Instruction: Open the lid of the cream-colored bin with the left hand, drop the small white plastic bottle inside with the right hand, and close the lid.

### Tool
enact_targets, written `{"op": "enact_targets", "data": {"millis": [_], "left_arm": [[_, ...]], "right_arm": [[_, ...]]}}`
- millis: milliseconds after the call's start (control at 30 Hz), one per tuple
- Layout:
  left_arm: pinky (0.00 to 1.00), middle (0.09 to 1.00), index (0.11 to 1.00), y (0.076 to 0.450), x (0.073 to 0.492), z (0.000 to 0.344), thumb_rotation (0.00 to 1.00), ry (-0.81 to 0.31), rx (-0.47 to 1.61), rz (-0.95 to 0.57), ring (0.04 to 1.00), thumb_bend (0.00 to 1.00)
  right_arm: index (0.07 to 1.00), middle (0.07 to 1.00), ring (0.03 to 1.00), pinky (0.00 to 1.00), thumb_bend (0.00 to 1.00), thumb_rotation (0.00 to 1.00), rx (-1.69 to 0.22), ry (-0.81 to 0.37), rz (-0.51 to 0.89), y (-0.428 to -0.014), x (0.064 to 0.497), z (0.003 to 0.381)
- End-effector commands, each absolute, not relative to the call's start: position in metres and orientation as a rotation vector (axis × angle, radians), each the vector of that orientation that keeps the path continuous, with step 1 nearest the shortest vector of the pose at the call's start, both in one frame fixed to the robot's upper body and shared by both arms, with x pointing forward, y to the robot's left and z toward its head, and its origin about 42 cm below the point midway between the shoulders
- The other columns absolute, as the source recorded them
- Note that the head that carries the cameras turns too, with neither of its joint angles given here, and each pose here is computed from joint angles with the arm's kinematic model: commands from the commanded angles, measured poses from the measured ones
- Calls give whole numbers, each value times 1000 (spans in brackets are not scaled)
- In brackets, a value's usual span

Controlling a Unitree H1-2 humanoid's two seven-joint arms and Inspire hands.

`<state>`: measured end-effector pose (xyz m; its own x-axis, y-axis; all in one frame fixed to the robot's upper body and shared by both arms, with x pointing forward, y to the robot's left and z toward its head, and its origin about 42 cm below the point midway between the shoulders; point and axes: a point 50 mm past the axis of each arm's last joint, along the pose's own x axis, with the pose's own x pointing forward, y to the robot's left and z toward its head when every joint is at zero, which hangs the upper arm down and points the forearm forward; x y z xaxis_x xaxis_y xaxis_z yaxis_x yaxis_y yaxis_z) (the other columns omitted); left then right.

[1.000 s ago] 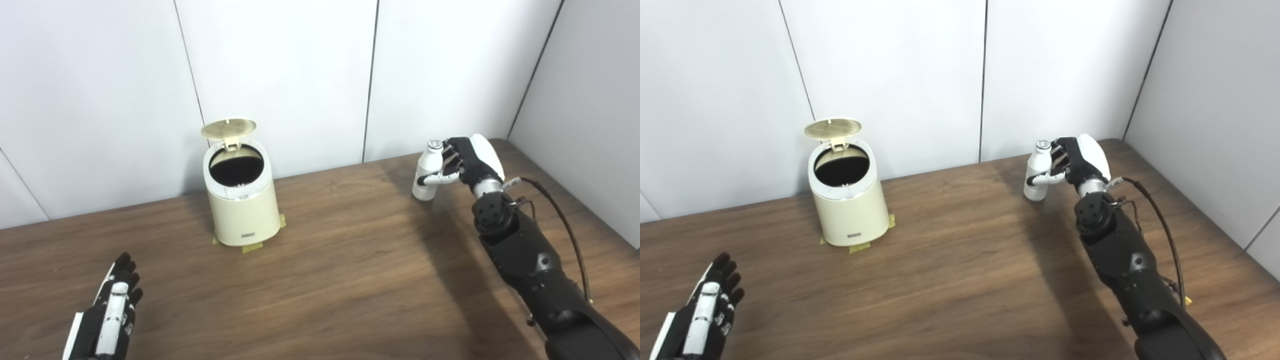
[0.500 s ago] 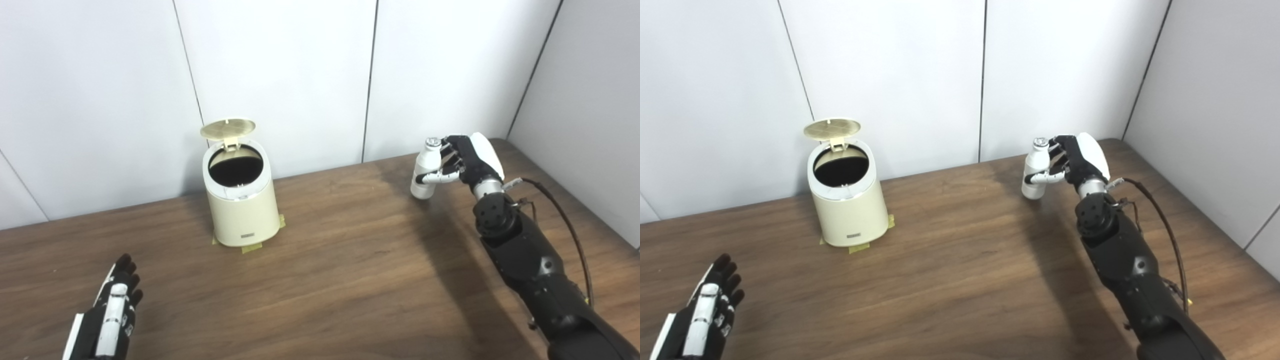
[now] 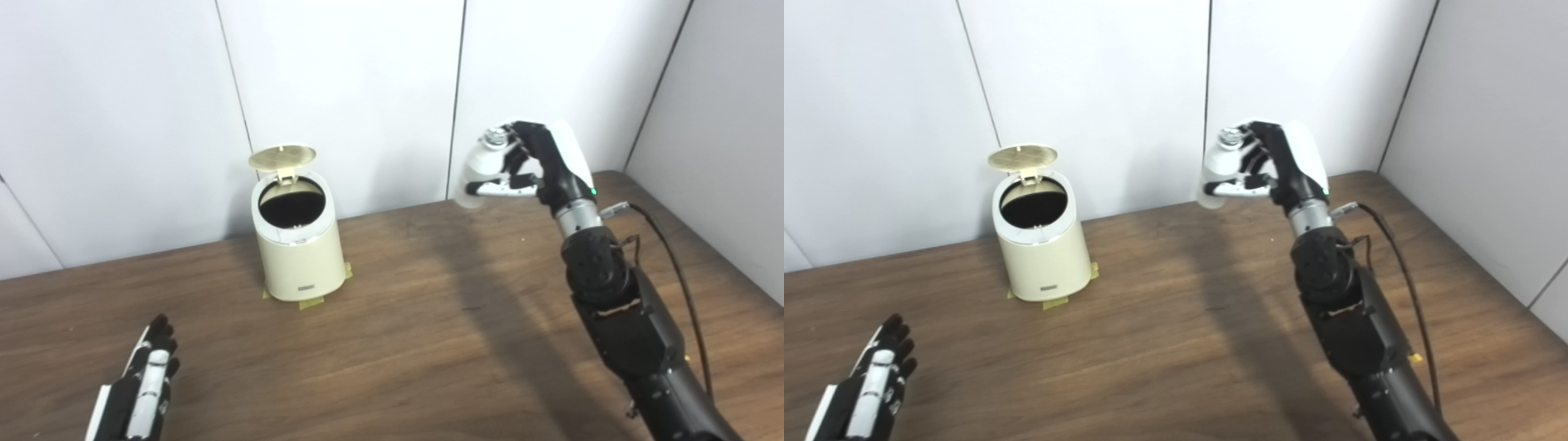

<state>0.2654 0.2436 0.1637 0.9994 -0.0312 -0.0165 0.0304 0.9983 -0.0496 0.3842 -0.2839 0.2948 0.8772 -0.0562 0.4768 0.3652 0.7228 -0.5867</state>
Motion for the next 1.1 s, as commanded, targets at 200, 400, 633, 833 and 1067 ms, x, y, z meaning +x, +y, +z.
{"op": "enact_targets", "data": {"millis": [200,400,633,833,1067], "left_arm": [[962,961,1000,232,266,167,728,-43,-52,-27,965,517],[948,958,1000,223,264,164,742,-24,-44,-22,959,524],[940,946,990,213,264,160,755,-19,-34,-25,948,532],[931,939,988,206,262,160,756,-16,-32,-27,938,537],[932,934,983,200,260,160,742,-22,-35,-35,937,547]], "right_arm": [[554,484,377,321,511,0,-717,-688,-136,-228,371,337],[549,488,383,329,512,0,-655,-741,-50,-192,373,341],[537,486,387,315,514,0,-601,-809,2,-161,387,339],[532,488,386,305,515,0,-564,-803,-18,-148,410,335],[535,490,388,325,514,0,-536,-773,-42,-141,431,327]]}}
